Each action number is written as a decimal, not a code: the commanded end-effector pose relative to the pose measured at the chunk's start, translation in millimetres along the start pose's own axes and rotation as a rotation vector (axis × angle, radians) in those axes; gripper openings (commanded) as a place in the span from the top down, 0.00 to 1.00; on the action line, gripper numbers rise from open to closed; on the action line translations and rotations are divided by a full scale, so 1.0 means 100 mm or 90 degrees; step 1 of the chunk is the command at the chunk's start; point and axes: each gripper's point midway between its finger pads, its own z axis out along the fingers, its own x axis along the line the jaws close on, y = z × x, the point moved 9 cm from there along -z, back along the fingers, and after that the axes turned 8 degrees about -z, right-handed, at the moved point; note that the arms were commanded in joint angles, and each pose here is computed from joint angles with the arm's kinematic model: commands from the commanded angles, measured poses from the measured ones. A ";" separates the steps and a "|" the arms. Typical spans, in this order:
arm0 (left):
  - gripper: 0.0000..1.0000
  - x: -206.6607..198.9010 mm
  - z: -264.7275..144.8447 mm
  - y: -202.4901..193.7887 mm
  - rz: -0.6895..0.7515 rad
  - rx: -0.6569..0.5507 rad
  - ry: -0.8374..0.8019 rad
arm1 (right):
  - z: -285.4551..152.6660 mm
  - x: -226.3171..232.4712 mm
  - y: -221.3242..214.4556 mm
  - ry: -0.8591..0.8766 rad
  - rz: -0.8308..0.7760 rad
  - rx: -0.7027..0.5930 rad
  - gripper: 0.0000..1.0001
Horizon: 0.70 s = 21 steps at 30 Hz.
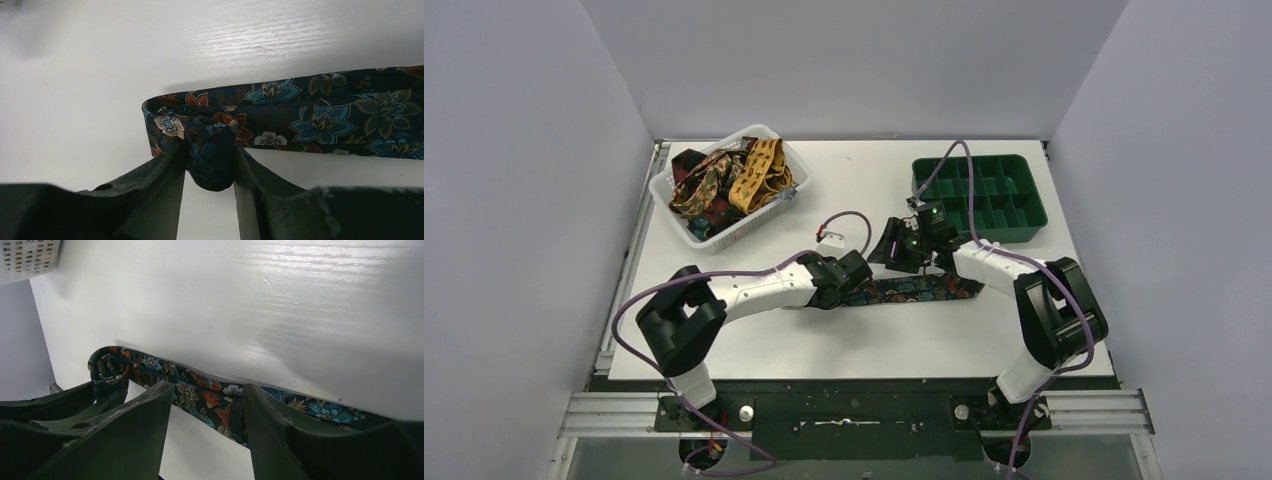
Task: Roll the ties
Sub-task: Roll the tie at the center of the board.
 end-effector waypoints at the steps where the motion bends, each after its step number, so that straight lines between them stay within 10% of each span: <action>1: 0.62 -0.18 -0.04 0.09 -0.008 0.000 -0.062 | -0.14 0.06 0.11 0.016 -0.016 -0.035 0.45; 21: 0.31 0.10 -0.67 0.60 -0.164 -0.075 -0.275 | -0.28 0.28 0.34 0.124 -0.082 -0.085 0.32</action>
